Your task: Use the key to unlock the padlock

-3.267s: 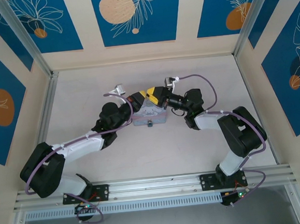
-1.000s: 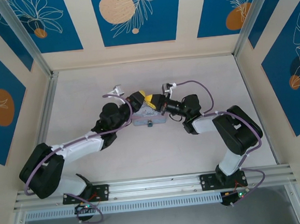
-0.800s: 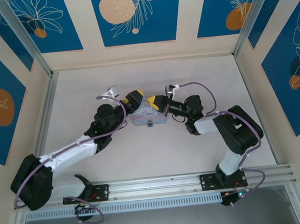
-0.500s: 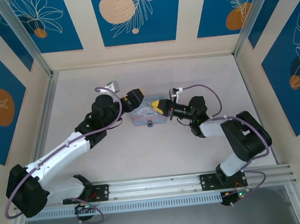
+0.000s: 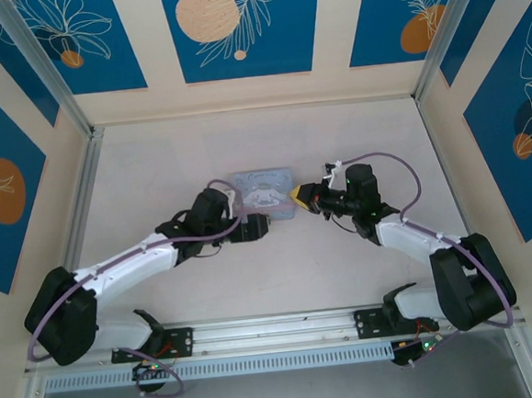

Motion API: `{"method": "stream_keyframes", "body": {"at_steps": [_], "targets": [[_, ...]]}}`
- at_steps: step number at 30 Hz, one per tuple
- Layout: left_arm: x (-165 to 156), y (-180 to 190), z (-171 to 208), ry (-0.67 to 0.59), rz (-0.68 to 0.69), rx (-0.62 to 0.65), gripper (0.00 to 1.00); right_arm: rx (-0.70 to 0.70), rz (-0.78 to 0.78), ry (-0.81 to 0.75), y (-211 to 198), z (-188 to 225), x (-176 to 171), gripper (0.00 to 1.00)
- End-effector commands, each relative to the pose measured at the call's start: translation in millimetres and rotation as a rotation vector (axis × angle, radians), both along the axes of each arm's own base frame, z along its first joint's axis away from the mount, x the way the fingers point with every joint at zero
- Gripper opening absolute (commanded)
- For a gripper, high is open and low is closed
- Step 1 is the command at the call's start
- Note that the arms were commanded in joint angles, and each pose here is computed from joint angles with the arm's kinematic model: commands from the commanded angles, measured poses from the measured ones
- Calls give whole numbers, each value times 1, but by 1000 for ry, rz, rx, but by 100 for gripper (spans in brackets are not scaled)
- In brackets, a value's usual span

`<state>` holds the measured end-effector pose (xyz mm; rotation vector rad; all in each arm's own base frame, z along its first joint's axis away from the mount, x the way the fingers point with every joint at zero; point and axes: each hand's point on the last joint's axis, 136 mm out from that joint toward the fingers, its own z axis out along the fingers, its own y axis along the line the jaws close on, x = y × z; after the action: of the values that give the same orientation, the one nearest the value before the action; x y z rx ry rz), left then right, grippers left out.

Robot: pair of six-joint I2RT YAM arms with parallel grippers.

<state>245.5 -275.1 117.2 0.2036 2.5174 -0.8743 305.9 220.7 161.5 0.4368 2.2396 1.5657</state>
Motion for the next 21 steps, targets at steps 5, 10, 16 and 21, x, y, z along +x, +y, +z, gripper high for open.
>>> {"method": "stream_keyframes", "body": {"at_steps": [5, 10, 16, 21], "targets": [[13, -26, -21, -153, -69, 19, 91, -28, -23, 30, 4, -8, 28, 0], [26, -31, -37, -225, -43, 39, 88, -39, -52, 60, 4, -19, 39, 0], [35, -39, -53, -274, -39, 37, 85, -32, -58, 85, 7, -29, 48, 0], [43, -45, -66, -307, -54, 54, 81, -24, -43, 105, 13, -36, 56, 0]]}}
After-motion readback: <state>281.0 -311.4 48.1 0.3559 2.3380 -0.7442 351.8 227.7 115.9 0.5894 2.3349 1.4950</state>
